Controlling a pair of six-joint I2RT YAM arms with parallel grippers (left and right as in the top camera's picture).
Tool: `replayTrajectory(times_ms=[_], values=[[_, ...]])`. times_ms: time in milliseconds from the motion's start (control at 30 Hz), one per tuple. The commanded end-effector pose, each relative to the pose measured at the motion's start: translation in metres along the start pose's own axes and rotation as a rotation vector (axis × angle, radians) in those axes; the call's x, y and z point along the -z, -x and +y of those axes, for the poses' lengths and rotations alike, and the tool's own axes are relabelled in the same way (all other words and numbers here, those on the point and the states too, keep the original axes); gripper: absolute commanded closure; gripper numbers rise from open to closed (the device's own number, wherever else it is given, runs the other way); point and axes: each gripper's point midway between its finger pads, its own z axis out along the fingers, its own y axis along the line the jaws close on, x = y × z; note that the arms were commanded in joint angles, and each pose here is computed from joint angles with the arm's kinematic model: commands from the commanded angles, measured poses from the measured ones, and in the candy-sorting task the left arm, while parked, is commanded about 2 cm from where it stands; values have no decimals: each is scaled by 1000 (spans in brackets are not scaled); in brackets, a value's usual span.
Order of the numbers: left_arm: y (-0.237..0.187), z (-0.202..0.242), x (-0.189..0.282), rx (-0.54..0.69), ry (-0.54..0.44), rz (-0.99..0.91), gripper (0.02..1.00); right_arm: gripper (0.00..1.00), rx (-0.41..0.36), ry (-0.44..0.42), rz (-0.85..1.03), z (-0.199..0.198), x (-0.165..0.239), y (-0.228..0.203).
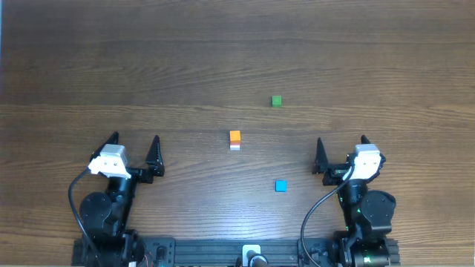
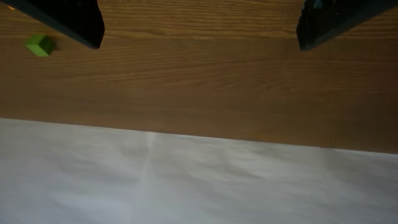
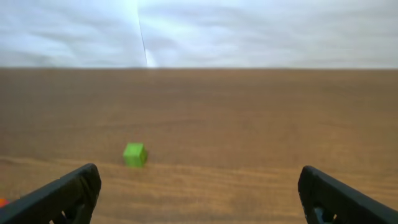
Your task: Stack Cubes
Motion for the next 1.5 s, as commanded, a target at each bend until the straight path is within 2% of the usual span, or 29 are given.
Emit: replayTrajectory(times_ms=[33, 267, 400, 567, 700, 833, 1000, 1133, 1367, 1500], values=[[-1, -1, 0, -19, -10, -1, 18, 7, -85, 73, -53, 12, 4, 19], [-1, -1, 0, -19, -10, -1, 18, 9, -70, 152, -125, 29, 27, 87], [-1, -1, 0, -19, -10, -1, 18, 7, 2, 213, -105, 42, 34, 130], [-1, -1, 0, -19, -10, -1, 18, 9, -18, 204, 79, 43, 12, 164], [-1, -1, 0, -19, -10, -1, 18, 7, -41, 221, 283, 50, -22, 164], [-1, -1, 0, -19, -10, -1, 18, 9, -60, 262, 537, 75, -71, 139], [-1, -1, 0, -19, -10, -1, 18, 9, -48, 204, 806, 106, -121, 86], [-1, -1, 0, -19, -10, -1, 18, 9, -19, 130, 1060, 136, -161, 1], [-1, -1, 0, -19, -10, -1, 20, 7, -48, -42, 1216, 121, -183, -77], [-1, -1, 0, -19, -10, -1, 18, 7, -40, -91, 1254, 106, -190, -103]])
